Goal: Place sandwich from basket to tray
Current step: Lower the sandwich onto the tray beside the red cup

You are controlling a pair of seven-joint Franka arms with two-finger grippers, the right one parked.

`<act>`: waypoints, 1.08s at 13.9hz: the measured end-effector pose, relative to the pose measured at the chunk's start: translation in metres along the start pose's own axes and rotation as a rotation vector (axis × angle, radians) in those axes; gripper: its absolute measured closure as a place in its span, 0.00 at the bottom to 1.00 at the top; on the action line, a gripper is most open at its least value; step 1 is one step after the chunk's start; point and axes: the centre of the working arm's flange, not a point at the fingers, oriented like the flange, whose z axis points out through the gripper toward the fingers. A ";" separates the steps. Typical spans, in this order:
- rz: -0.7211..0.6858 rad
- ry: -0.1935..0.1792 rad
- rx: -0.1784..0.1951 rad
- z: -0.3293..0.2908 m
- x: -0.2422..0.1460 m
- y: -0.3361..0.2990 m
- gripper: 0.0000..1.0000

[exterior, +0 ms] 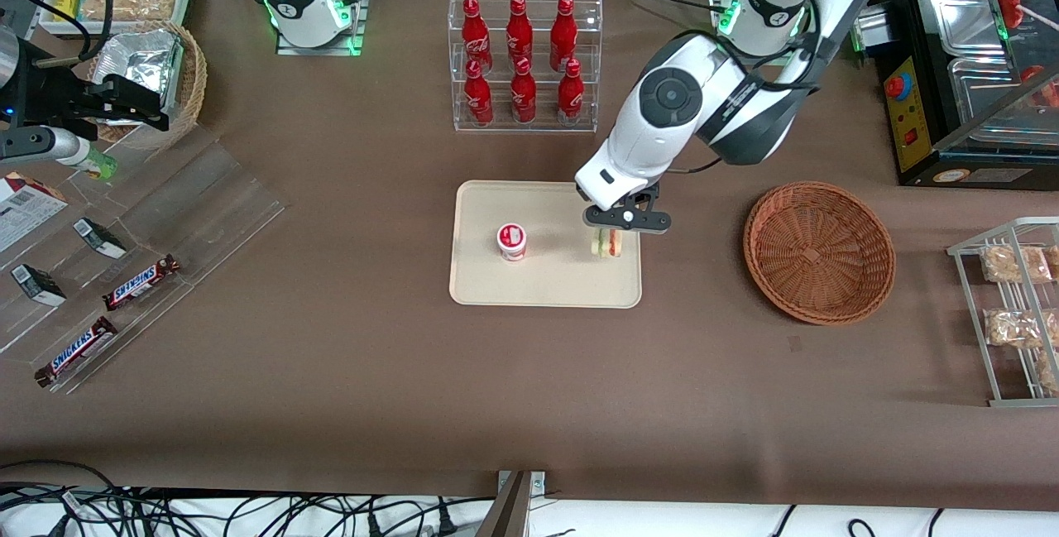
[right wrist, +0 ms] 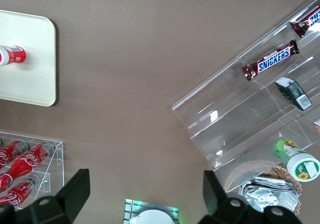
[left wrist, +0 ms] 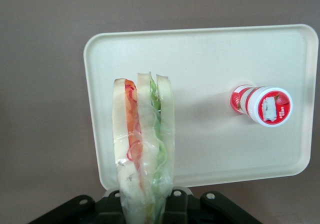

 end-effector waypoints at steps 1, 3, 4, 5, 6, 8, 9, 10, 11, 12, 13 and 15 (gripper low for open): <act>0.008 -0.005 0.002 0.012 0.001 0.001 0.81; 0.025 -0.012 0.024 0.039 0.003 0.002 0.81; 0.032 -0.015 0.035 0.053 0.003 0.003 0.81; 0.031 -0.016 0.043 0.067 0.003 0.004 0.81; 0.028 -0.018 0.049 0.080 0.002 0.006 0.81; 0.017 -0.027 0.063 0.099 -0.001 0.010 0.81; 0.009 -0.033 0.067 0.105 -0.003 0.011 0.81; 0.003 -0.035 0.072 0.109 -0.004 0.012 0.81; -0.001 -0.033 0.076 0.111 -0.004 0.013 0.84; -0.009 -0.030 0.082 0.113 -0.005 0.014 0.84; -0.017 -0.028 0.084 0.114 -0.006 0.016 0.81; -0.028 -0.012 0.101 0.115 -0.009 0.020 0.63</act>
